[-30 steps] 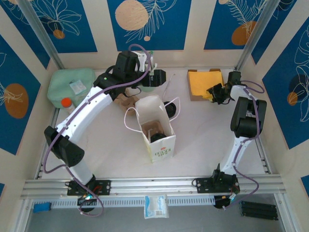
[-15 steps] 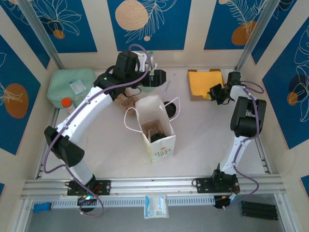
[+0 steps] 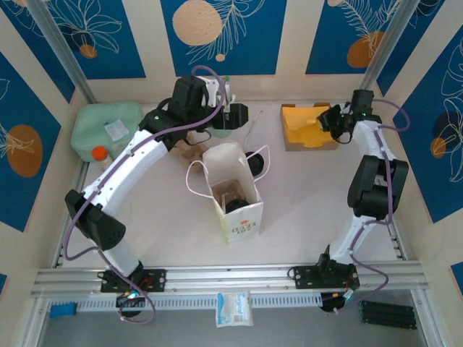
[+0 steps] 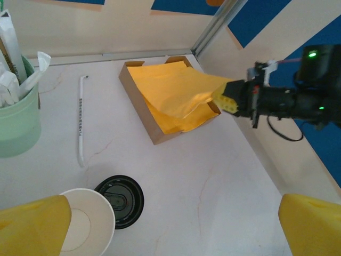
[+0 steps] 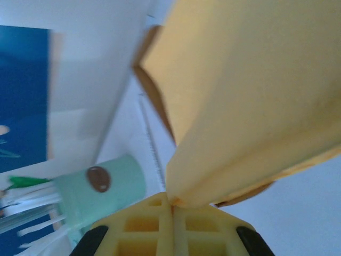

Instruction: Pack the takeout coffee

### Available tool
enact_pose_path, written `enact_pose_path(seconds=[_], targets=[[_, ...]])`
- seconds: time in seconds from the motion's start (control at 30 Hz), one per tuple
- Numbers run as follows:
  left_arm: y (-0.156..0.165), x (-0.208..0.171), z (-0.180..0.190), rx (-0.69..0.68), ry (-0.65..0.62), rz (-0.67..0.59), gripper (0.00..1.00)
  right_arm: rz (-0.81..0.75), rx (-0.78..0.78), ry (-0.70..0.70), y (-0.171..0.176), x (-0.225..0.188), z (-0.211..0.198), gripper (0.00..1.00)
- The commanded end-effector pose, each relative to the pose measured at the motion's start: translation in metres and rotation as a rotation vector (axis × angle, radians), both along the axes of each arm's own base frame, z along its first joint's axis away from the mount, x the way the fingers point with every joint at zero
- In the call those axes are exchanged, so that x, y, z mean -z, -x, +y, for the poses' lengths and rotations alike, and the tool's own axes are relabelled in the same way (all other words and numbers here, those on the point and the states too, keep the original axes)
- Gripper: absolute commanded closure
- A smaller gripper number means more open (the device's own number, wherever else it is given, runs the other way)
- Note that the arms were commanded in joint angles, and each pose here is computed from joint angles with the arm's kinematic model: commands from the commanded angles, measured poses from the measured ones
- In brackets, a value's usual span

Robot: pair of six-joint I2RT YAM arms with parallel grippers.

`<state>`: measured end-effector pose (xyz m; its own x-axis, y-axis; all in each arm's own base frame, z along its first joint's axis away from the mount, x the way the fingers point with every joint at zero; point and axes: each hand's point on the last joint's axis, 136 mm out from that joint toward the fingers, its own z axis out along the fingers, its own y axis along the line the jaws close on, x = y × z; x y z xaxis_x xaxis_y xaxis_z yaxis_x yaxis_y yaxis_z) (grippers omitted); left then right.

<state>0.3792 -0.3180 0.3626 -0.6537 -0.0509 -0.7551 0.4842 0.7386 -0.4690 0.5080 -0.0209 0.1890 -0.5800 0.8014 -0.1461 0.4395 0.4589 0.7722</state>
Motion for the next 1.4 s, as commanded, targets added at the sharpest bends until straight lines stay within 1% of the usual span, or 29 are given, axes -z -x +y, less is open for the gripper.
enact_pose_path(seconds=[0.0, 0.23, 0.53, 0.73, 1.0, 1.1, 1.23, 1.37], targets=[[0.011, -0.016, 0.006, -0.01, 0.007, -0.032, 0.01, -0.101, -0.056, 0.017, 0.009, -0.053, 0.013, 1.0], [0.015, -0.022, 0.013, -0.026, 0.007, -0.048, 0.01, -0.235, -0.095, 0.059, 0.033, -0.122, 0.03, 1.0], [0.023, -0.03, 0.027, -0.057, 0.003, -0.077, 0.01, -0.404, -0.177, 0.085, 0.079, -0.201, 0.059, 1.0], [0.027, -0.038, 0.038, -0.086, -0.009, -0.103, 0.01, -0.53, -0.262, 0.082, 0.112, -0.252, 0.087, 1.0], [0.027, -0.052, 0.061, -0.16, -0.037, -0.15, 0.0, -0.732, -0.434, 0.066, 0.168, -0.326, 0.139, 1.0], [0.026, -0.056, 0.072, -0.197, -0.047, -0.165, 0.01, -0.794, -0.511, 0.054, 0.19, -0.348, 0.159, 1.0], [0.023, -0.069, 0.1, -0.272, -0.07, -0.201, 0.01, -0.851, -0.618, 0.022, 0.218, -0.368, 0.186, 1.0], [0.022, -0.083, 0.125, -0.329, -0.061, -0.228, 0.01, -0.885, -0.723, -0.02, 0.241, -0.381, 0.209, 1.0]])
